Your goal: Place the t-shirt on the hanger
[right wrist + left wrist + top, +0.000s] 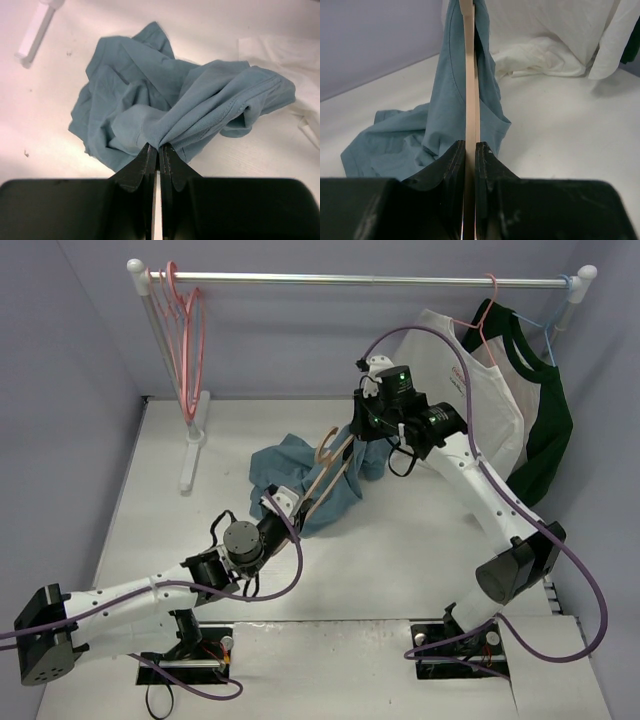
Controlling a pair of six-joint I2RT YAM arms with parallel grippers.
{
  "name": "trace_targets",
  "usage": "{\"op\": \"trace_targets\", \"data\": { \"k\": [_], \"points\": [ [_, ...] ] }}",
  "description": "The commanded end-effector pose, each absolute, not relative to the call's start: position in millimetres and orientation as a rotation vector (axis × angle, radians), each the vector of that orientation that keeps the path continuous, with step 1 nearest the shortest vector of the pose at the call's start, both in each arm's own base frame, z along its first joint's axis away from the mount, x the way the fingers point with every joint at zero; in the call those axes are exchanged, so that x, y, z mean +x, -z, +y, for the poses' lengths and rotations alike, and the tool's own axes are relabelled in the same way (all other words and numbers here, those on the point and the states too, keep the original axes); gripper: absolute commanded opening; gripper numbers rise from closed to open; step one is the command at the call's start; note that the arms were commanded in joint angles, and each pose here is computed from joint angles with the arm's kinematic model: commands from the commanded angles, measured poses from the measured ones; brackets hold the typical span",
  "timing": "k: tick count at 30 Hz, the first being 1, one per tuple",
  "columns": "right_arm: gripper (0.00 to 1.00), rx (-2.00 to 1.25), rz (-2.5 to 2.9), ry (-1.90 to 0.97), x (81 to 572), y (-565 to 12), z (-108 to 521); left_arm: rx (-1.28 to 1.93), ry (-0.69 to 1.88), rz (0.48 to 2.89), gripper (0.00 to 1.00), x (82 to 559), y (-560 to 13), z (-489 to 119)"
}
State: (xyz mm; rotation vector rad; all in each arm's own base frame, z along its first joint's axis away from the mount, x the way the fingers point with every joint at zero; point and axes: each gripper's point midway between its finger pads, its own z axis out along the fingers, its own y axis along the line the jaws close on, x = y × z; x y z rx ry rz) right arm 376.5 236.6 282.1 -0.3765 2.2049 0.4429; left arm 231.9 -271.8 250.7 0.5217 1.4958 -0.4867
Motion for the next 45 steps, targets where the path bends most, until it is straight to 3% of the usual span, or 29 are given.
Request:
{"op": "trace_targets", "data": {
  "k": [1, 9, 21, 30, 37, 45],
  "points": [
    [0.02, -0.389, 2.092, -0.560, 369, -332, 253, 0.355, 0.622, 1.226, 0.00, 233, -361, -279],
    [0.00, -0.279, 2.055, -0.332, 386, -353, 212, 0.326, 0.573, 1.224, 0.00, 238, -376, -271],
    [0.00, -0.274, 2.091, -0.334, 388, -339, 219, 0.304, 0.615, 1.247, 0.00, 233, -365, -267],
    [0.00, -0.368, 2.027, -0.679, 364, -365, 264, 0.287, 0.603, 1.217, 0.00, 242, -372, -278],
    [0.00, -0.316, 1.994, -0.758, 350, -372, 263, 0.304, 0.527, 1.190, 0.00, 256, -385, -289],
    [0.00, -0.305, 1.983, -0.841, 340, -371, 275, 0.257, 0.609, 1.147, 0.00, 267, -402, -304]
  ]
}}
